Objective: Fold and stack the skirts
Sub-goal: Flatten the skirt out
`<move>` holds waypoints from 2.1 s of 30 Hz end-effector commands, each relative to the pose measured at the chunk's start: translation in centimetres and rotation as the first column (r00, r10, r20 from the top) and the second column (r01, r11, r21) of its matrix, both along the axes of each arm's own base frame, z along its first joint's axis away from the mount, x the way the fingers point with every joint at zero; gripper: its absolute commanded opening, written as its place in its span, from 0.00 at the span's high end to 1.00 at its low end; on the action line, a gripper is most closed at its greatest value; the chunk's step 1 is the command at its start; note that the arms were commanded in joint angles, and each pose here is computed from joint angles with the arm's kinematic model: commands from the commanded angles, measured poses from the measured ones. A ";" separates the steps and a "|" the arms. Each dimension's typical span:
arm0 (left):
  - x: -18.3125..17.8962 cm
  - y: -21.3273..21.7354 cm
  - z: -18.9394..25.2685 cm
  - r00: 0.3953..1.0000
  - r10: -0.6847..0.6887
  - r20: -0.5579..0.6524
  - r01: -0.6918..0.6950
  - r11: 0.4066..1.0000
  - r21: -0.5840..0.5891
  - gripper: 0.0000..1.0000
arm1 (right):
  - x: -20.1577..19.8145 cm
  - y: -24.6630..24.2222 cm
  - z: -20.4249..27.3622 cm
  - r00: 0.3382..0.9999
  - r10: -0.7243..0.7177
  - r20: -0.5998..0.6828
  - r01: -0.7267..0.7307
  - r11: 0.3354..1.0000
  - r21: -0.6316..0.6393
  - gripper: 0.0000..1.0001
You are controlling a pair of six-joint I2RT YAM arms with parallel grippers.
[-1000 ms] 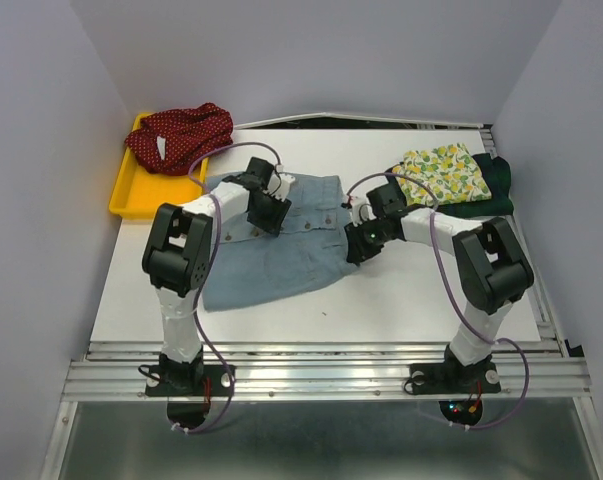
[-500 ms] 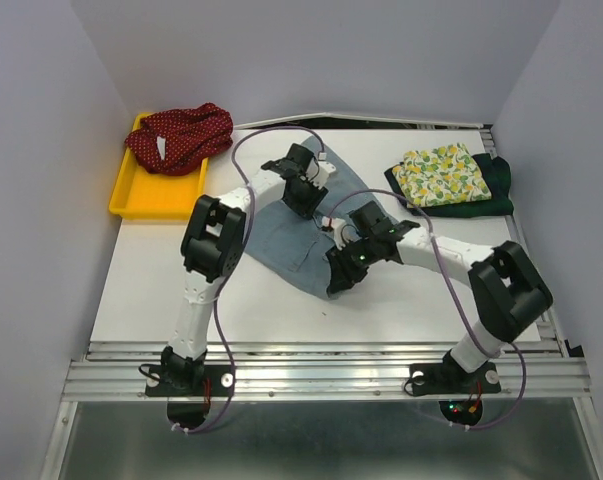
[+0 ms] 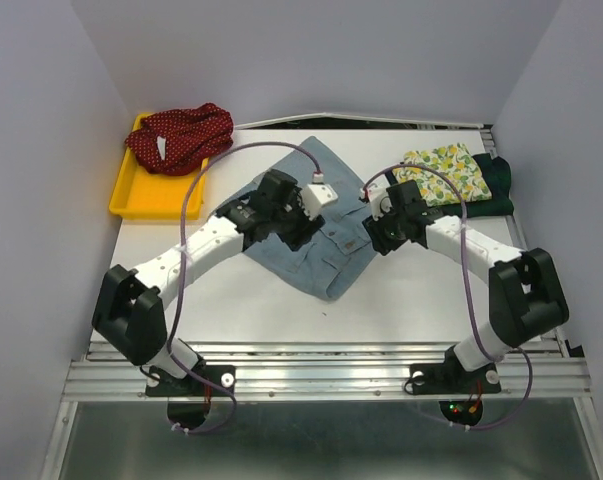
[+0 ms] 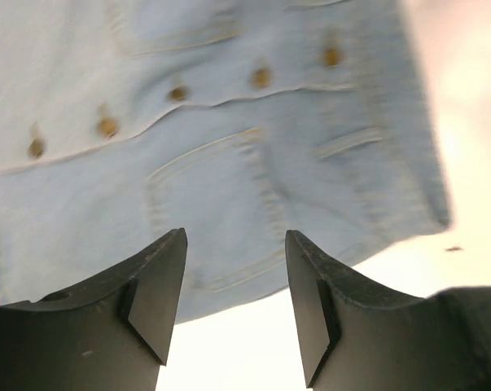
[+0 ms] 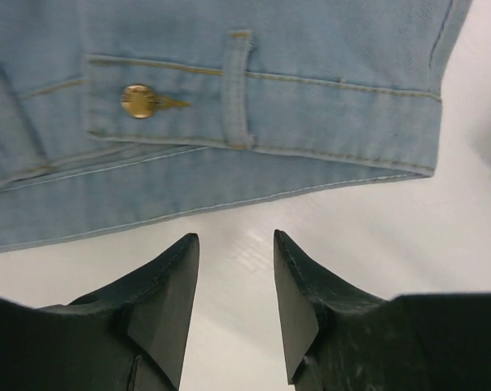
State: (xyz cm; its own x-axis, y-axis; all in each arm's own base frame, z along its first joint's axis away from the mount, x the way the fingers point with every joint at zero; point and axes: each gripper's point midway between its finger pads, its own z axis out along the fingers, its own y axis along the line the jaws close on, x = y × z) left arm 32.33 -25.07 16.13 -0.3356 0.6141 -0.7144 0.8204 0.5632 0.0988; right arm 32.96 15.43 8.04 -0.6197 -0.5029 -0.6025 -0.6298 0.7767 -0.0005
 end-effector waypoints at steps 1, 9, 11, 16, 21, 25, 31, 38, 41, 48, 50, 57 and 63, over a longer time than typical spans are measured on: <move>-4.4 -1.9 -4.6 0.994 -0.086 -0.061 0.090 0.993 0.075 0.37 | 5.6 -2.5 1.0 0.982 0.026 0.187 0.008 0.985 -0.175 0.52; -3.3 -0.1 -11.9 0.987 0.018 -0.161 0.022 0.969 0.245 0.39 | 8.3 -1.1 -1.9 0.991 0.062 0.119 -0.041 0.985 -0.170 0.51; -2.3 0.8 -12.9 0.981 0.057 -0.186 -0.007 0.966 0.259 0.40 | 7.2 -0.8 -3.7 0.996 0.079 0.037 -0.072 0.984 -0.161 0.52; 0.8 4.3 -14.5 0.976 0.123 -0.181 -0.060 0.945 0.321 0.40 | 2.0 -0.2 -6.9 0.980 0.109 -0.168 -0.124 0.989 -0.082 0.54; 5.4 8.3 -12.9 0.977 0.178 -0.120 -0.129 0.933 0.336 0.43 | -4.2 4.0 -6.7 0.931 0.202 -0.303 -0.181 0.979 0.097 0.57; 4.9 7.6 -9.6 0.990 0.096 -0.098 -0.067 0.962 0.265 0.41 | -4.8 6.8 -1.7 0.939 0.223 -0.263 -0.154 0.954 0.258 0.56; 1.4 6.8 -5.6 1.000 -0.011 0.002 0.010 0.968 0.249 0.39 | -1.0 4.7 3.3 0.987 0.161 -0.006 -0.159 0.980 0.117 0.52; -2.3 5.1 -6.3 0.991 -0.127 0.037 0.109 0.941 0.320 0.35 | 1.1 1.6 1.7 0.965 0.236 0.112 -0.223 0.968 -0.118 0.52; -3.0 4.6 -7.3 0.991 -0.135 0.013 0.123 0.935 0.331 0.35 | 2.1 1.5 1.0 0.956 0.261 0.134 -0.240 0.958 -0.158 0.51; -3.0 4.3 -9.0 0.993 -0.121 0.010 0.110 0.925 0.363 0.34 | 3.0 1.8 -0.9 0.934 0.329 0.137 -0.297 0.931 -0.213 0.48; -3.1 4.3 -9.5 0.993 -0.114 0.000 0.106 0.926 0.363 0.34 | 3.1 1.4 -1.6 0.926 0.350 0.141 -0.309 0.919 -0.246 0.49; -2.8 5.1 -10.9 0.996 -0.088 0.000 0.080 0.911 0.404 0.34 | 2.3 1.2 -3.2 0.907 0.403 0.120 -0.359 0.892 -0.275 0.49; -2.6 5.1 -11.4 0.997 -0.081 0.007 0.071 0.907 0.415 0.35 | 1.9 1.0 -4.4 0.906 0.413 0.096 -0.369 0.880 -0.300 0.57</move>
State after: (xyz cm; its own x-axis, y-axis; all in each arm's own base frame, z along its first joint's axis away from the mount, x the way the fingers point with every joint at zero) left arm 29.43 -19.81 4.89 -0.2615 0.8820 -0.3919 0.8661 0.3937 0.3081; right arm 34.13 16.16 3.91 -0.2897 -0.8266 -0.4825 -0.8589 0.4470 -0.2502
